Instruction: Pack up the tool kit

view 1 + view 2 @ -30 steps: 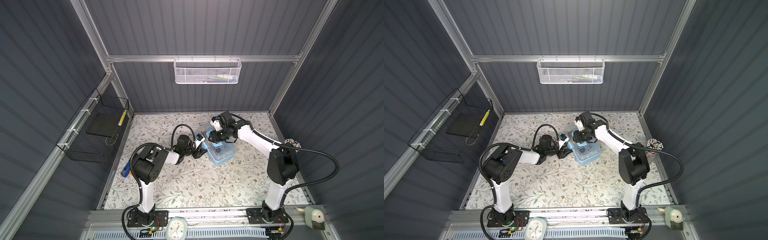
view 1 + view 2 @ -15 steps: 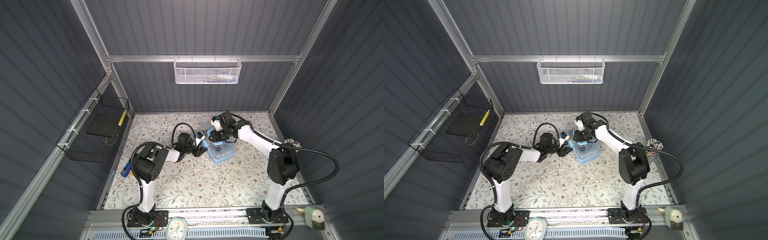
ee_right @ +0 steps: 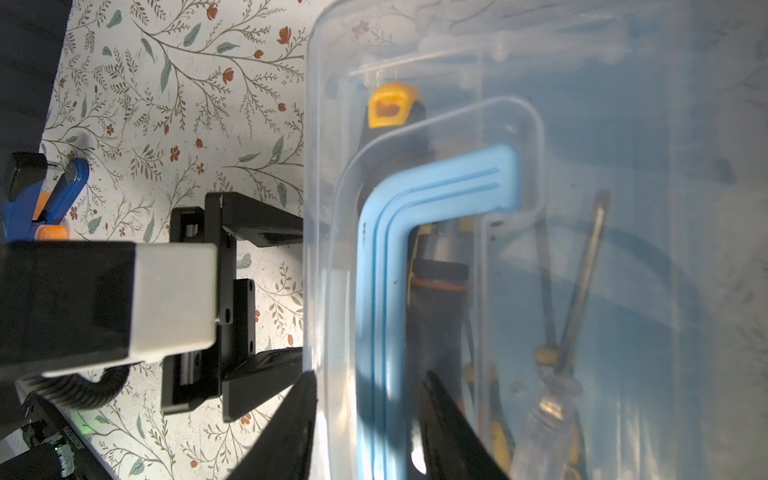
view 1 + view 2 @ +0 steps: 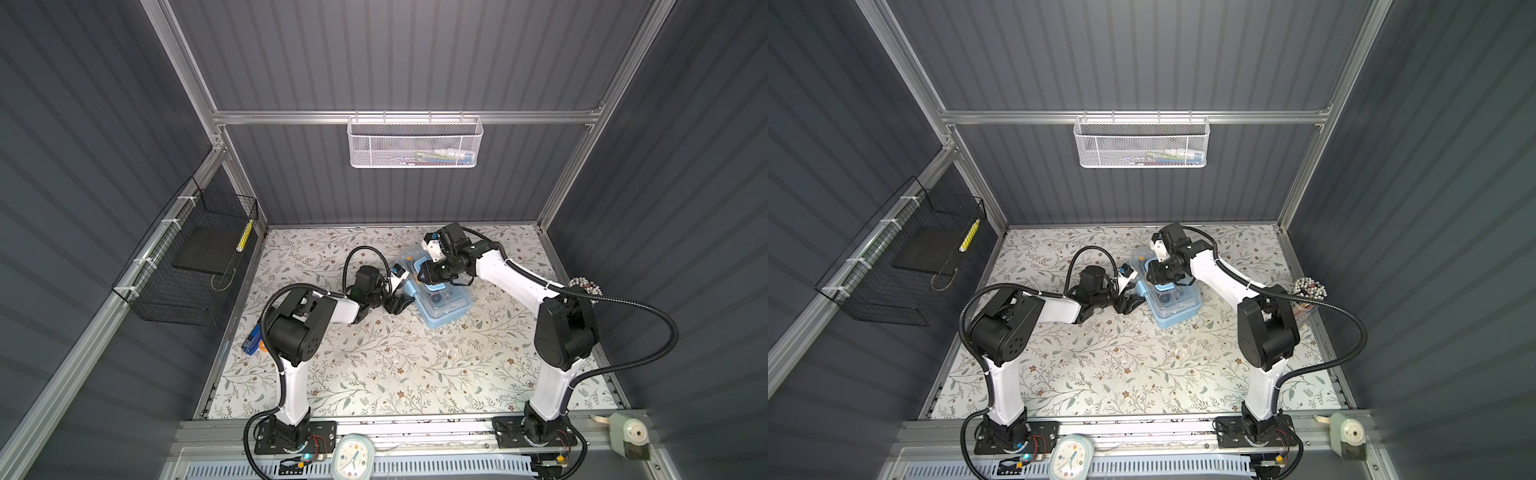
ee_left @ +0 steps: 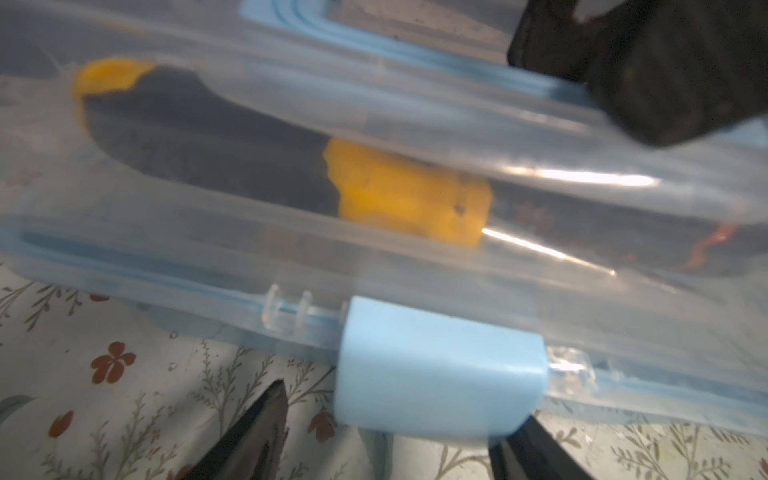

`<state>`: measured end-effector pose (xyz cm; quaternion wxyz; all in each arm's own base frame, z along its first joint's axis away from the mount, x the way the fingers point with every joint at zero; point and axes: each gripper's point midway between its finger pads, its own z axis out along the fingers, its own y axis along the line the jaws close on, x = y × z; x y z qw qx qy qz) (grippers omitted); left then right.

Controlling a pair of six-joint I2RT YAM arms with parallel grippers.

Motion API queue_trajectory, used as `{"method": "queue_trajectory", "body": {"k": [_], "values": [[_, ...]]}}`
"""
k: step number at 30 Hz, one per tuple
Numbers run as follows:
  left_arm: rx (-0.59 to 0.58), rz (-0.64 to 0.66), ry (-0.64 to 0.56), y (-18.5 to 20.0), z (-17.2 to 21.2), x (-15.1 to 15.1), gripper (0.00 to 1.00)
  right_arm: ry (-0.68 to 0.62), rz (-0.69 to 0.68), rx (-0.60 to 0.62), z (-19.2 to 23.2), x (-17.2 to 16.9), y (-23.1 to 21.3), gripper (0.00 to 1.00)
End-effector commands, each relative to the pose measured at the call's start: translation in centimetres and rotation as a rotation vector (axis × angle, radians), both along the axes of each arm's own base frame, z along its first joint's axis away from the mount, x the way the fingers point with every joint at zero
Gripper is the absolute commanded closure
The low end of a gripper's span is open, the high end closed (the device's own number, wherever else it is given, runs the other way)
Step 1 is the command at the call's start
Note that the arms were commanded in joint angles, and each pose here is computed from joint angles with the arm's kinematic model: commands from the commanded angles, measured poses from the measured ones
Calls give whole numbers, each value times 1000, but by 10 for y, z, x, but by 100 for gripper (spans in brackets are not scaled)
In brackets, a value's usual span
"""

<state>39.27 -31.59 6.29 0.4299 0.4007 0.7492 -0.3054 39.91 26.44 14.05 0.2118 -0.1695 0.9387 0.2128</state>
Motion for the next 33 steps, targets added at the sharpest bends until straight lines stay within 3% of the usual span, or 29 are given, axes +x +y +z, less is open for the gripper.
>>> {"method": "queue_trajectory", "body": {"k": [1, 22, 28, 33], "values": [[2, 10, -4, 1, 3, 7, 24, 83, -10, -52, -20, -15, -9, 57], [-9, 28, -3, 5, 12, 2, 20, 85, -20, -60, -22, -13, -10, 56], [-7, 26, -1, 5, 12, 2, 20, 73, -25, -131, -21, -11, -16, 40], [-5, 43, -1, 7, 12, 3, 20, 30, -58, -156, -15, -3, -21, 37]]}}
